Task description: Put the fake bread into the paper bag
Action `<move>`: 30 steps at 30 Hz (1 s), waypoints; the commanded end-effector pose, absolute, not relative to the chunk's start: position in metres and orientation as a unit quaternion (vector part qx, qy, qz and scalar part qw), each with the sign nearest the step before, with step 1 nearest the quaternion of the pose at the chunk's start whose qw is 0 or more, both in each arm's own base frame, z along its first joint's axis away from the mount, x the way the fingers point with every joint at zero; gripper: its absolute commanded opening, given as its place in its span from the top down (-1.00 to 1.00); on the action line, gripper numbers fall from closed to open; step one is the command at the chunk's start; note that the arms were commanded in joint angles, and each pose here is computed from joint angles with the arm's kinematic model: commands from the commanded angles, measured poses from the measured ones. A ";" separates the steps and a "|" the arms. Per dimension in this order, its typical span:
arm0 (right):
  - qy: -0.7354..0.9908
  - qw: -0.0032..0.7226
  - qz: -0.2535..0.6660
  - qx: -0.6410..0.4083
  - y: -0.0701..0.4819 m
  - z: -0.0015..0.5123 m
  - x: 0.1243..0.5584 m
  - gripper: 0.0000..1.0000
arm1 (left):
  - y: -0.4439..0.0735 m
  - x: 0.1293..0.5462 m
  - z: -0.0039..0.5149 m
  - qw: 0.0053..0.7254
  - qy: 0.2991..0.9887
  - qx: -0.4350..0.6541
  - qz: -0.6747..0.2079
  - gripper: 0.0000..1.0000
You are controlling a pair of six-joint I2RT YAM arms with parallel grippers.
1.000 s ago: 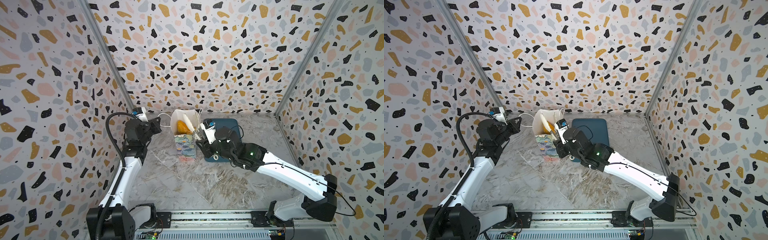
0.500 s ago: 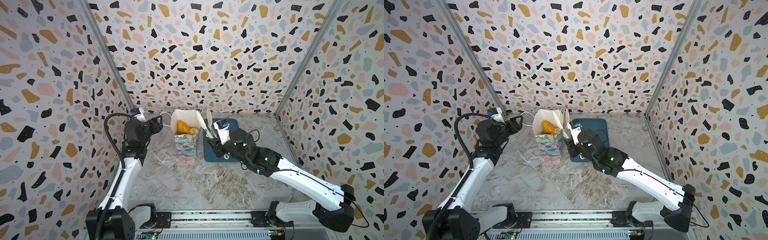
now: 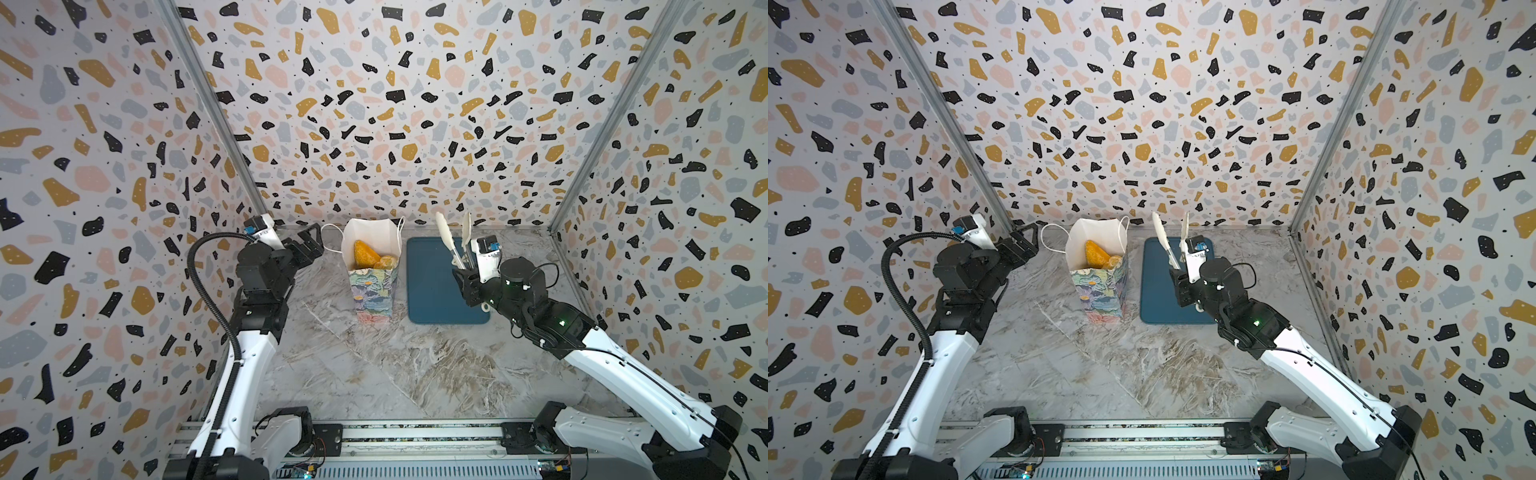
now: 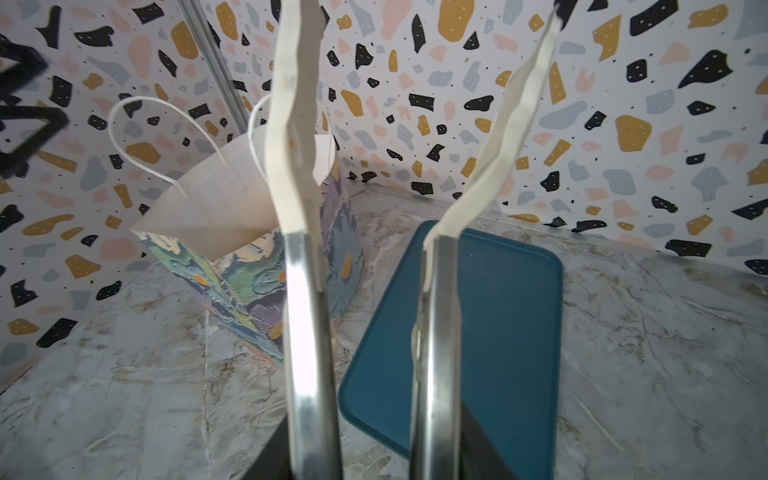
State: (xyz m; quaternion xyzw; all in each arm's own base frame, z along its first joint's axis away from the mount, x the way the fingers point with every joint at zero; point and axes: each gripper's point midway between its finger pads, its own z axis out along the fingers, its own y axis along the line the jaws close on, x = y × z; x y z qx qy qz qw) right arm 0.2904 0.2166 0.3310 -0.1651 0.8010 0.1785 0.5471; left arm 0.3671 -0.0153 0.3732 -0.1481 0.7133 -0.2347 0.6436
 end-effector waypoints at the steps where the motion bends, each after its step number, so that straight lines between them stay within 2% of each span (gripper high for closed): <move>1: 0.781 0.576 0.181 -0.157 0.203 0.347 0.296 0.12 | -0.006 0.353 0.369 0.650 0.709 -0.171 -0.214 -0.99; 10: 0.801 0.572 0.116 -0.133 0.163 0.311 0.322 0.12 | 0.027 0.329 0.304 0.632 0.723 -0.246 -0.132 -0.99; 23: 0.830 0.548 0.055 -0.086 0.113 0.259 0.356 0.12 | 0.057 0.327 0.222 0.589 0.755 -0.286 -0.033 -0.99; 30: 0.845 0.531 0.026 -0.054 0.085 0.236 0.372 0.12 | 0.073 0.323 0.187 0.575 0.749 -0.328 0.002 -0.99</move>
